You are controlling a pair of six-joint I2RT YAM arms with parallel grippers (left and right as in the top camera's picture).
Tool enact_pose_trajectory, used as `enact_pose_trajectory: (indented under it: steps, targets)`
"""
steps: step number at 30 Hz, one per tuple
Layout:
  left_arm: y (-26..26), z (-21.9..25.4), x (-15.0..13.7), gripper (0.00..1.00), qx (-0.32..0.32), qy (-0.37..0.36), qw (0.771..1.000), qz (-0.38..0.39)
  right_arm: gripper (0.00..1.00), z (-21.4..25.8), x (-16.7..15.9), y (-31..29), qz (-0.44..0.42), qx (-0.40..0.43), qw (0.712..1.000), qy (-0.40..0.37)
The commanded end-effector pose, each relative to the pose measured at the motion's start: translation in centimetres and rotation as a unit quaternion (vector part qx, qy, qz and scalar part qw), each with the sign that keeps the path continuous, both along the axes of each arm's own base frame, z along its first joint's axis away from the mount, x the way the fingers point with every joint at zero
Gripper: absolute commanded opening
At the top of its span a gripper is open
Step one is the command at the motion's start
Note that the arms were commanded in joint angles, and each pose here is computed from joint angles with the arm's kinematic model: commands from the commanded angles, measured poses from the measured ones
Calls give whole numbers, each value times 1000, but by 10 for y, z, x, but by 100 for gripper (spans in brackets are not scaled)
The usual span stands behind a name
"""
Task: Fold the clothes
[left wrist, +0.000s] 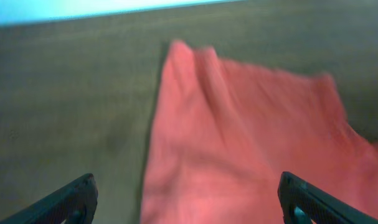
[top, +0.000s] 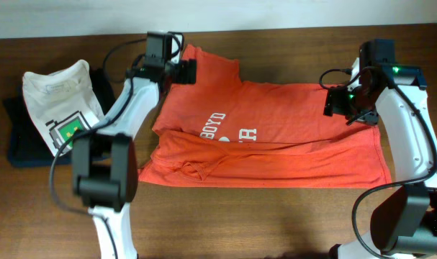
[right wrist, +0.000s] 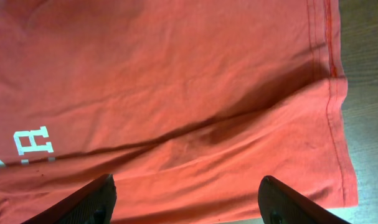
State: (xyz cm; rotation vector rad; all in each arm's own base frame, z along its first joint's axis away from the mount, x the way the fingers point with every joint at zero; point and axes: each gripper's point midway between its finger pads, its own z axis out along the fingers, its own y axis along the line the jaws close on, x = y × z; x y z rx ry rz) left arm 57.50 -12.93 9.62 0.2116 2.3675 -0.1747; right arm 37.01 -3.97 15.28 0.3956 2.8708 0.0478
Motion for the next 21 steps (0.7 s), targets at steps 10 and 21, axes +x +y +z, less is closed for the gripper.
enact_pose_trajectory:
  steps: [10,21]
  targets:
    - [-13,-90,50,91,-24,32,999,-26,77,4,0,2,-1,6,1000,-4]
    - [-34,-105,23,1,-84,106,989,-66,82,9,37,-12,-9,-30,997,-71]
